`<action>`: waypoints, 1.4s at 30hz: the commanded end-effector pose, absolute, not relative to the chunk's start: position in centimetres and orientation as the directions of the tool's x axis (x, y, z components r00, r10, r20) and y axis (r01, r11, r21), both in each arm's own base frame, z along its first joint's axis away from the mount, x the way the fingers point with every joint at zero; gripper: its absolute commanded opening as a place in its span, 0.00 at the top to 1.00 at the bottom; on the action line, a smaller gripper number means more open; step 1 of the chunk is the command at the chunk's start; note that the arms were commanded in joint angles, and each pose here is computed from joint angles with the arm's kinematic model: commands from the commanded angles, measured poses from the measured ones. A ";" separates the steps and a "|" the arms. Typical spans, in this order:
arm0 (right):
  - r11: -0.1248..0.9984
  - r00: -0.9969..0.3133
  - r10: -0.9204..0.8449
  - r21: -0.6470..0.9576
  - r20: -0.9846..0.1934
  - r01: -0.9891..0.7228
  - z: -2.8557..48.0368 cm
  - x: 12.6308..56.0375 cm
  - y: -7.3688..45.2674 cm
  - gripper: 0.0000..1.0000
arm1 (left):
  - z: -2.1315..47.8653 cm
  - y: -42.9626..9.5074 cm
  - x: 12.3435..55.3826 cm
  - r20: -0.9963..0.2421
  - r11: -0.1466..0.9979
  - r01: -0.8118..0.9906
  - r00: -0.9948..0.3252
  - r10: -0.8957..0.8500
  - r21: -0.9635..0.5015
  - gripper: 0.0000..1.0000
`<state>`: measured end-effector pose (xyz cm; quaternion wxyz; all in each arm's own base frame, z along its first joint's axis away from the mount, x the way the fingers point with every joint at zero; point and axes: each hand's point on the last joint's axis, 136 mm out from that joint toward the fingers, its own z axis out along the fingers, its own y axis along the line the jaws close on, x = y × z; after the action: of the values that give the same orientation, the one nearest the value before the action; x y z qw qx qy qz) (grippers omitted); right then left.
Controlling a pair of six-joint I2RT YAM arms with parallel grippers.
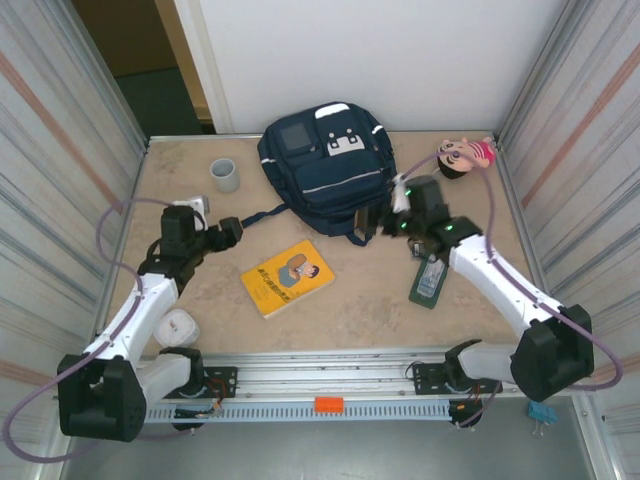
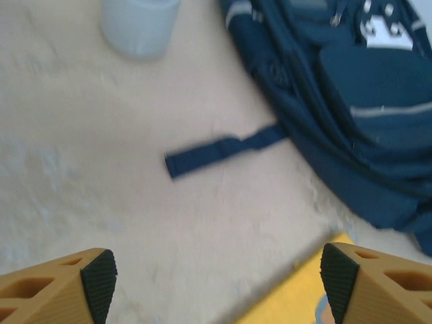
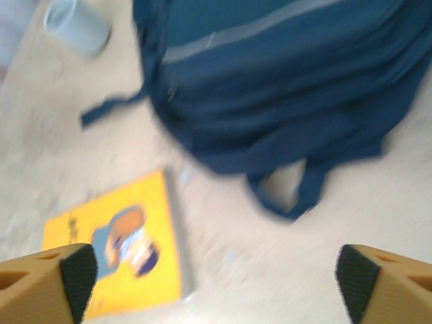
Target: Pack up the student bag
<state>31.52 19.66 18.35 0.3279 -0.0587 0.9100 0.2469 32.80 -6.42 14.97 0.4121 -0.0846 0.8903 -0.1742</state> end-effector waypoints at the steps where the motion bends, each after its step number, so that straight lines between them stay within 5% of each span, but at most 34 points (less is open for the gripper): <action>1: 0.884 -0.864 0.119 0.448 -0.489 -0.132 13.6 28.1 21.3 0.15 | 13.3 -8.6 31.3 -0.596 0.864 -0.009 -0.719 -0.356 -0.504 0.20; 19: 0.883 -0.920 0.026 0.441 -0.391 -0.162 4.2 26.0 32.7 0.48 | 11.4 -8.3 29.4 -0.594 0.854 -0.023 -0.708 -0.382 -0.520 0.20; 34: 0.742 -0.883 -0.091 0.561 -0.460 -0.368 5.6 28.6 45.3 0.50 | 13.4 -7.0 29.3 -0.630 0.884 -0.033 -0.690 -0.357 -0.465 0.20; 42: 0.678 -0.842 0.030 0.630 -0.538 -0.378 10.8 29.6 42.0 0.50 | 16.4 -8.4 30.1 -0.729 0.934 0.101 -0.656 -0.196 -0.342 0.20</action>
<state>28.65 43.42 6.06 0.2177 -0.1112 0.9061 0.3454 29.69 -7.77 14.30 0.3857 -0.0785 0.8961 -0.2053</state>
